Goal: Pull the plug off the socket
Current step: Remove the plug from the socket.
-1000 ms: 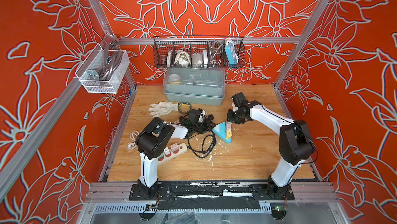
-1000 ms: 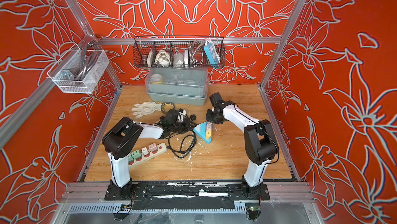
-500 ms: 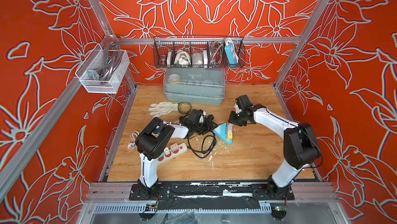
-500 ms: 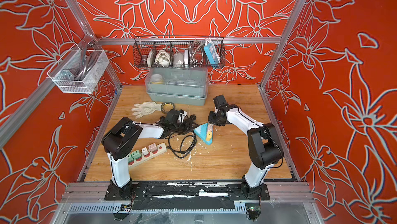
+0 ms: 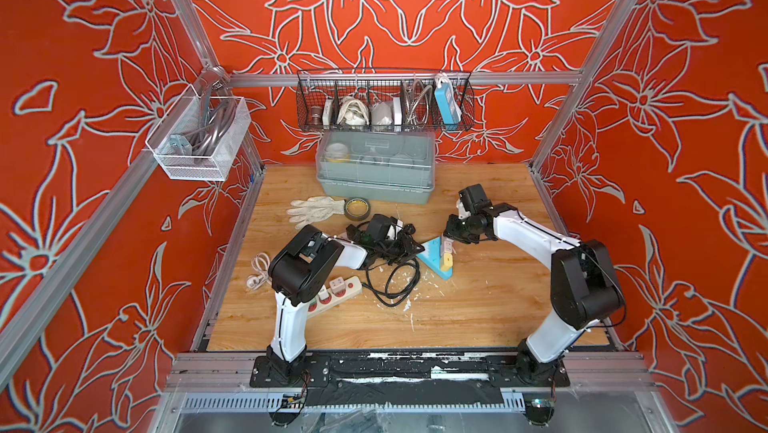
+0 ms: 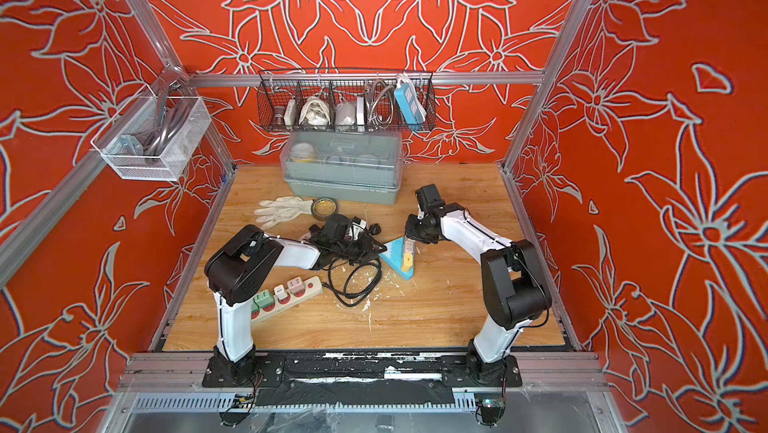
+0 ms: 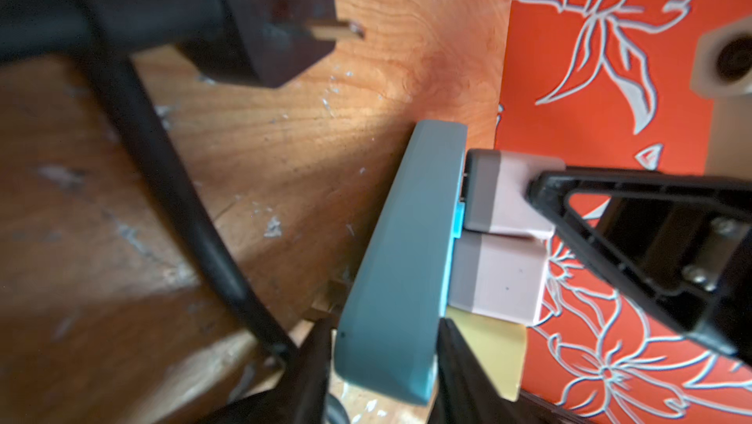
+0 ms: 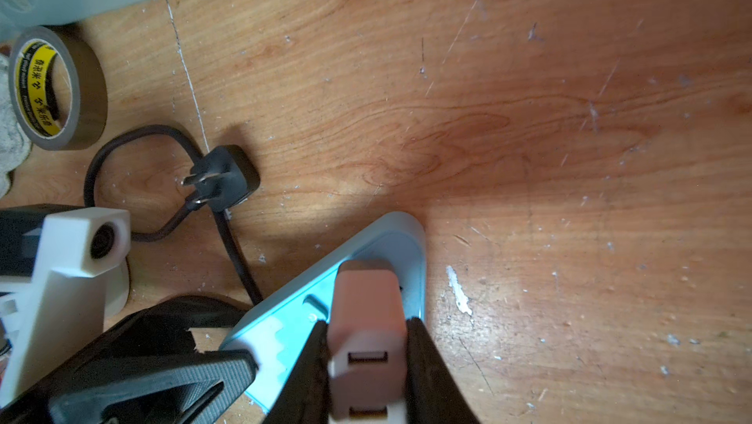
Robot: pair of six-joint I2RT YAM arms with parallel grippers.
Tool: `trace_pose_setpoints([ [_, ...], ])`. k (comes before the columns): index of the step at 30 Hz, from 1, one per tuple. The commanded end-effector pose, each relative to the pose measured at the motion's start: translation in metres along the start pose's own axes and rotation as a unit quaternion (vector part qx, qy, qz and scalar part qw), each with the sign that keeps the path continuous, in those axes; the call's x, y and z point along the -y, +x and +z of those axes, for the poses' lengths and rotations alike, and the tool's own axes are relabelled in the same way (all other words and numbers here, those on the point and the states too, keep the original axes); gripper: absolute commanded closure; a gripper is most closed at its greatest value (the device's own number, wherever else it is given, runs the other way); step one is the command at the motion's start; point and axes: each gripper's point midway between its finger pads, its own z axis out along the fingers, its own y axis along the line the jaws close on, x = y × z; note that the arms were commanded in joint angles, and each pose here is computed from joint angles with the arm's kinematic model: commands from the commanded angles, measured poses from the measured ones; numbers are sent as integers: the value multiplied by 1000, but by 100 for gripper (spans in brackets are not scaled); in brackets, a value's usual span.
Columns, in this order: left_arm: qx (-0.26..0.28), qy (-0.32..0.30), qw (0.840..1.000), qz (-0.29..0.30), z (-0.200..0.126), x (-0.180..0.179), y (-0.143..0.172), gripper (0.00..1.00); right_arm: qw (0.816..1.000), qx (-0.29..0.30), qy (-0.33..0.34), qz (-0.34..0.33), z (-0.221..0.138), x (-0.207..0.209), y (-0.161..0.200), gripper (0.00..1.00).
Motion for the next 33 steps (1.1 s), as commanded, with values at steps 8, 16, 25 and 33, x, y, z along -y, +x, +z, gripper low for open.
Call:
trace_pose_setpoints([
  [8, 2, -174, 985, -16, -11, -79, 21, 74, 998, -21, -7, -56, -27, -18, -2, 100],
  [16, -5, -218, 976, -19, -13, -103, 31, 75, 998, -20, 16, -62, -35, -14, -12, 100],
  [25, -15, -249, 968, -34, -14, -121, 37, 75, 996, -45, -54, -61, -27, -36, -3, 100],
  [33, -16, -244, 969, -26, -15, -115, 35, 76, 998, 35, -4, -57, -61, 2, -19, 100],
])
